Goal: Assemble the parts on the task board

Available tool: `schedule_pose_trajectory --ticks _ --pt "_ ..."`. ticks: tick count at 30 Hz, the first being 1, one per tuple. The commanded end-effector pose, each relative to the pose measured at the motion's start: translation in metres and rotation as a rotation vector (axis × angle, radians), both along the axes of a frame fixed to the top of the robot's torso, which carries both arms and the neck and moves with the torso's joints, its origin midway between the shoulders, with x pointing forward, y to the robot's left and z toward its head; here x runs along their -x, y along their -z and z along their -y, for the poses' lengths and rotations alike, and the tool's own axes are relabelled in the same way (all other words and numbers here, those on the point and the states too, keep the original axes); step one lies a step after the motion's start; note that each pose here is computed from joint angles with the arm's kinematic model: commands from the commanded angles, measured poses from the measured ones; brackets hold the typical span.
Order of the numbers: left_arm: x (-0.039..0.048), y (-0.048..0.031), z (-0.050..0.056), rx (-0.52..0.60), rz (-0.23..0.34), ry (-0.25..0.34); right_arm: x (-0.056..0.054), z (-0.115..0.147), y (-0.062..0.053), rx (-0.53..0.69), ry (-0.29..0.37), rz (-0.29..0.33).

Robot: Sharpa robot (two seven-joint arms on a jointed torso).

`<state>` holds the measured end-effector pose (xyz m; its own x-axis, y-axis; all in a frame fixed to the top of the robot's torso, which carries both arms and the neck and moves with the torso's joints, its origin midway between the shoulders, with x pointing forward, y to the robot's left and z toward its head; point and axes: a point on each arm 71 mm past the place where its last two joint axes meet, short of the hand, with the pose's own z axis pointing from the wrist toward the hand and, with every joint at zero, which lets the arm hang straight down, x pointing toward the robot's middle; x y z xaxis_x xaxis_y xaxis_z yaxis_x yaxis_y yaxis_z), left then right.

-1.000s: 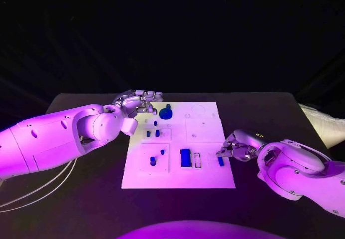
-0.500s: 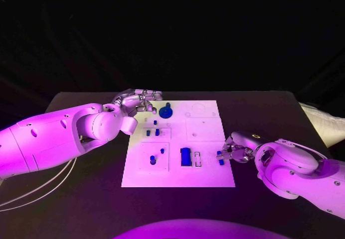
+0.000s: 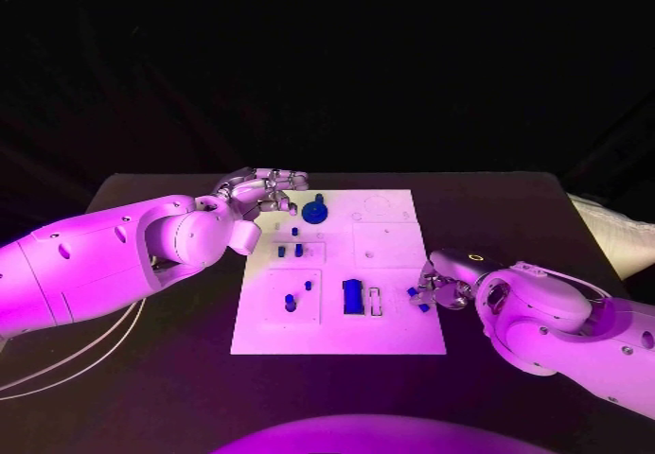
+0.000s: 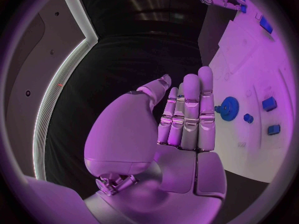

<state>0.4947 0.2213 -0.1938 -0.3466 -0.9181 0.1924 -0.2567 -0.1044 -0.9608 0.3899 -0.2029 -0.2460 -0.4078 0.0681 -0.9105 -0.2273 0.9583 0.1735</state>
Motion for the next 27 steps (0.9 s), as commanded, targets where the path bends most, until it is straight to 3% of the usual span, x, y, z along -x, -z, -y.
schedule_pose_trajectory --ticks 1,12,19,27 --pt "0.0006 -0.0013 0.0019 0.009 0.011 0.017 0.0063 -0.0009 0.0146 0.123 -0.059 -0.04" --pt "0.0007 -0.0014 0.0018 0.009 0.011 0.016 0.0071 -0.0044 0.0169 0.151 -0.076 -0.036" --pt "0.0009 -0.0015 0.0021 0.009 0.011 0.018 0.0074 -0.0047 0.0132 0.022 -0.006 -0.035" --pt "0.0011 -0.0015 0.0021 0.009 0.011 0.018 0.01 -0.0036 0.0076 -0.171 0.104 -0.075"
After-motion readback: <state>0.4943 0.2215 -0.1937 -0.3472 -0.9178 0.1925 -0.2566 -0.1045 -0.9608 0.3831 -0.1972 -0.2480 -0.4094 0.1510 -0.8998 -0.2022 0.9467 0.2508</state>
